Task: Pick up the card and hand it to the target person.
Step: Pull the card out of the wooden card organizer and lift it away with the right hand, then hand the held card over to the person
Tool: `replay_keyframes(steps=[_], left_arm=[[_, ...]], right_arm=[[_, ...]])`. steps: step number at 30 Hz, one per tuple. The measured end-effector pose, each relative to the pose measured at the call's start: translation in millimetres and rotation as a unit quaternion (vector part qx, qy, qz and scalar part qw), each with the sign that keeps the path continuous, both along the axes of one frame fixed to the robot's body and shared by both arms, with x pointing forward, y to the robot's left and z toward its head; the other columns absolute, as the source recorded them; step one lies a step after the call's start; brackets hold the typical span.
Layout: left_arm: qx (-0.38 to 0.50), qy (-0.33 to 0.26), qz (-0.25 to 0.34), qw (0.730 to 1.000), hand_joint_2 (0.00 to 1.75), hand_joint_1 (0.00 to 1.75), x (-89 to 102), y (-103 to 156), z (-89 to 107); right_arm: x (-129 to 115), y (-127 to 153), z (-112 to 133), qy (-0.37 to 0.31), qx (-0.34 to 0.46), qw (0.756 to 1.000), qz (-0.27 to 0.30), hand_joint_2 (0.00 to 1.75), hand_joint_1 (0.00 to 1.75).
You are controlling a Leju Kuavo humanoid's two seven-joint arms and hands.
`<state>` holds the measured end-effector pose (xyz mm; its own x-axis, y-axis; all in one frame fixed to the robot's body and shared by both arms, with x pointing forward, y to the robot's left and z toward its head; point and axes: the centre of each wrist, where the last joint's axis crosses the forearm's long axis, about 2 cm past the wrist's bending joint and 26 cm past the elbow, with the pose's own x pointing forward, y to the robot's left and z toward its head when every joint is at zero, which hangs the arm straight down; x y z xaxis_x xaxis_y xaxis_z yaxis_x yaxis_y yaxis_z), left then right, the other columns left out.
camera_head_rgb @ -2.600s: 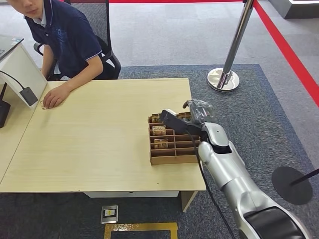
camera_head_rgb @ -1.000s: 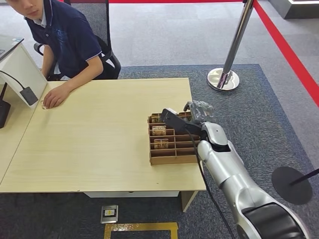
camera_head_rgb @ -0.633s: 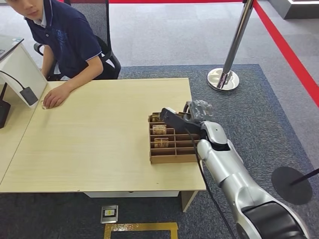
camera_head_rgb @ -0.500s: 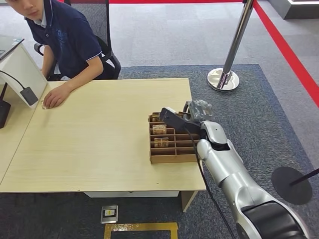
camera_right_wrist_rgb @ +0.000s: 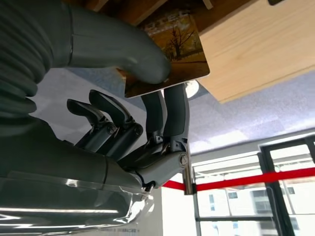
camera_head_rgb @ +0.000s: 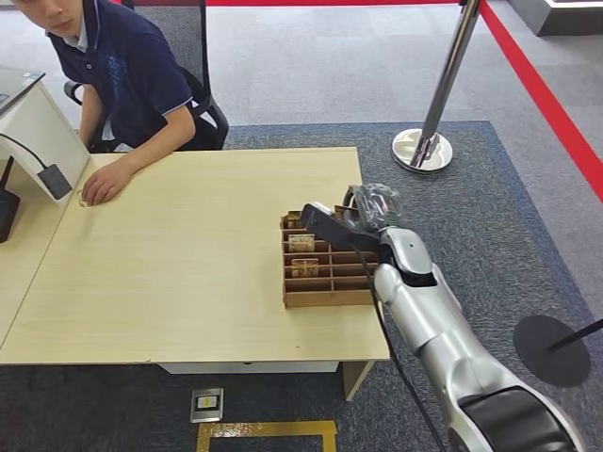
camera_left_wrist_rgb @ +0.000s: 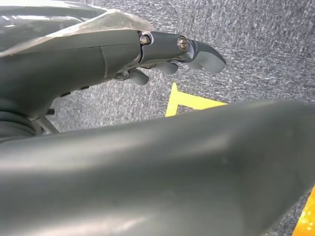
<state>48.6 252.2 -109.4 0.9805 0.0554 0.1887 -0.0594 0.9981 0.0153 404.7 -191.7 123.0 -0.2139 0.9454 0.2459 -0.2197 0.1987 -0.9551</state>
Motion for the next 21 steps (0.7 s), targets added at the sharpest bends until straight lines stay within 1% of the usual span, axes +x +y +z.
replay_keyframes(steps=[5,13,16,21], left_arm=[[0.001,0.000,0.005,1.000,0.00,0.00,-0.8,0.0,-0.1],[-0.002,-0.017,-0.006,1.000,0.00,0.00,-1.0,0.0,-0.1],[-0.004,-0.021,-0.013,1.000,0.00,0.00,-0.5,-0.2,-0.1],[-0.005,-0.021,-0.016,1.000,0.00,0.00,1.3,-0.5,0.2]], right_arm=[[-7.0,5.1,19.9,-0.033,0.022,0.999,0.023,1.75,1.75],[-19.0,23.8,76.5,-0.131,0.064,0.986,0.086,1.75,1.75],[-16.5,35.6,94.4,-0.155,0.078,0.979,0.108,1.75,1.75],[-3.4,63.3,121.0,-0.183,0.090,0.968,0.146,1.75,1.75]])
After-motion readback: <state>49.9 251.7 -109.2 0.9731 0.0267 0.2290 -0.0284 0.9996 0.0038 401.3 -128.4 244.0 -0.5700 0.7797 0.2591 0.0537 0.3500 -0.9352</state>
